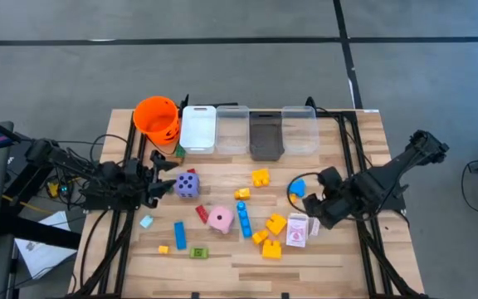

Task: Pick & Place Toys
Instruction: Put the red deck of cards into the right transparent bin

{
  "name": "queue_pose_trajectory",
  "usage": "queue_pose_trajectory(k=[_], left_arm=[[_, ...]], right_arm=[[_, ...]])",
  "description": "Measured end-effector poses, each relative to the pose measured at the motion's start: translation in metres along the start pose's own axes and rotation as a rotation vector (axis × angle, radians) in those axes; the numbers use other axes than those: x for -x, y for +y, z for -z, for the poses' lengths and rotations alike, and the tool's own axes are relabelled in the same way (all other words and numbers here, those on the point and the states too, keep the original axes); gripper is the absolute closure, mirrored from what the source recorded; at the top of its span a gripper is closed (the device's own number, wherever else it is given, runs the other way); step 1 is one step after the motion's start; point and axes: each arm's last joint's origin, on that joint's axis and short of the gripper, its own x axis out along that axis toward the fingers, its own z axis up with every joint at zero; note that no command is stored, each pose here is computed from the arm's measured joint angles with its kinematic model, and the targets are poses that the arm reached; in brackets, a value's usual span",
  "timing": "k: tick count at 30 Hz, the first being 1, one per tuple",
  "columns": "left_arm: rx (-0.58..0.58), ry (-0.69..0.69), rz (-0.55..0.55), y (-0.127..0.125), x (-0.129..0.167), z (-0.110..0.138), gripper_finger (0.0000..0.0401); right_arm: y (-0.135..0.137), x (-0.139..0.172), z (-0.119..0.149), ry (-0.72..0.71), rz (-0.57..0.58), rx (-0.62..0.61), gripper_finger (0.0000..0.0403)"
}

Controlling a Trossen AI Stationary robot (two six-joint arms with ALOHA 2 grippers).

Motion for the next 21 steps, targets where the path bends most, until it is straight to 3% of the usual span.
queue_pose_trajectory(k=[10,21], left_arm=[[-0.008,-0.046,-0.052,0.004,-0.004,-0.007,0.0137],[-0.072,-0.242,-0.135,0.014,-0.003,-0.026,0.0137]], right_arm=[[0.009,-0.035,0.016,0.142,0.226,-0.149,0.0083],[0.044,-0.084,0.041,0.173,0.334,-0.216,0.0083]])
